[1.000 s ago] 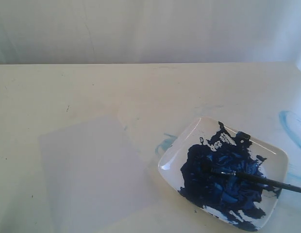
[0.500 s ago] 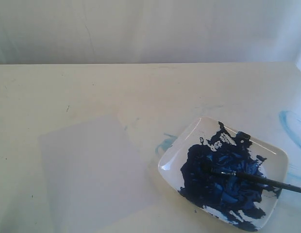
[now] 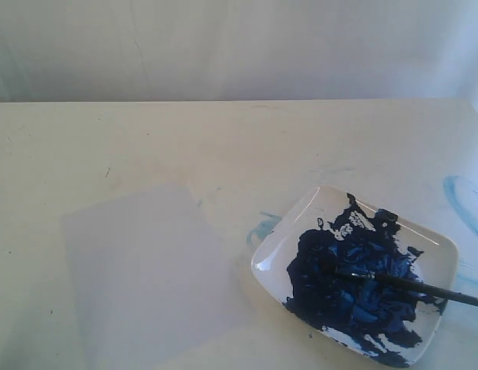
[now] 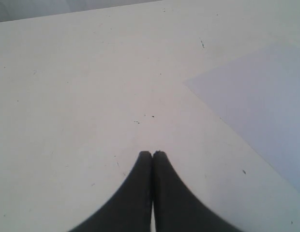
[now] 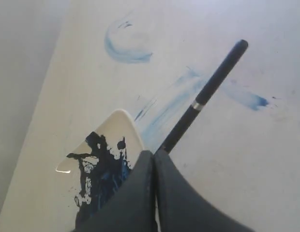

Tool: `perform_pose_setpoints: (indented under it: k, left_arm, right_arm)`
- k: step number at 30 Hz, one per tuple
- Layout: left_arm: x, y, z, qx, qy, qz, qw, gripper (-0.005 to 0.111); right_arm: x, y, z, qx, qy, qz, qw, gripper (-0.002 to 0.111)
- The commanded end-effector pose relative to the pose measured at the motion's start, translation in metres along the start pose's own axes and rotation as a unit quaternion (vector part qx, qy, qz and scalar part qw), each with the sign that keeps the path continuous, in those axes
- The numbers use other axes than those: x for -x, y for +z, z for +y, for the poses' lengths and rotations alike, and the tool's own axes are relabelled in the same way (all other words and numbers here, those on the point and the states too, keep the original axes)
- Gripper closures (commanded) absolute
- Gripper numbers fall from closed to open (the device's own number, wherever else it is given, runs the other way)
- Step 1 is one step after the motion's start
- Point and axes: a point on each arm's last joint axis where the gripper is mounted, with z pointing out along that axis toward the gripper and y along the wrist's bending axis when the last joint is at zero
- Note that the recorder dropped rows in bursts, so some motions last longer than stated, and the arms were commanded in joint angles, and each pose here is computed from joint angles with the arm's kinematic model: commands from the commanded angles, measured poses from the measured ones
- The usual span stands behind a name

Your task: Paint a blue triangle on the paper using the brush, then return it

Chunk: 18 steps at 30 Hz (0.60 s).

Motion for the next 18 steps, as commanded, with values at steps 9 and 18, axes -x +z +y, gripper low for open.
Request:
perform_pose_setpoints:
  k: [9, 18]
  left_arm:
    - [-0.001, 0.000, 0.000, -0.001, -0.001, -0.001, 1.000, 0.107]
    - [-0.001, 0.000, 0.000, -0.001, -0.001, -0.001, 1.000, 0.107]
  right_arm:
    - [0.016, 0.064, 0.121, -0.064, -0.227, 0.233, 0.944, 0.108]
    - [0.003, 0.074, 0.125, -0.091, -0.227, 0.345, 0.906, 0.108]
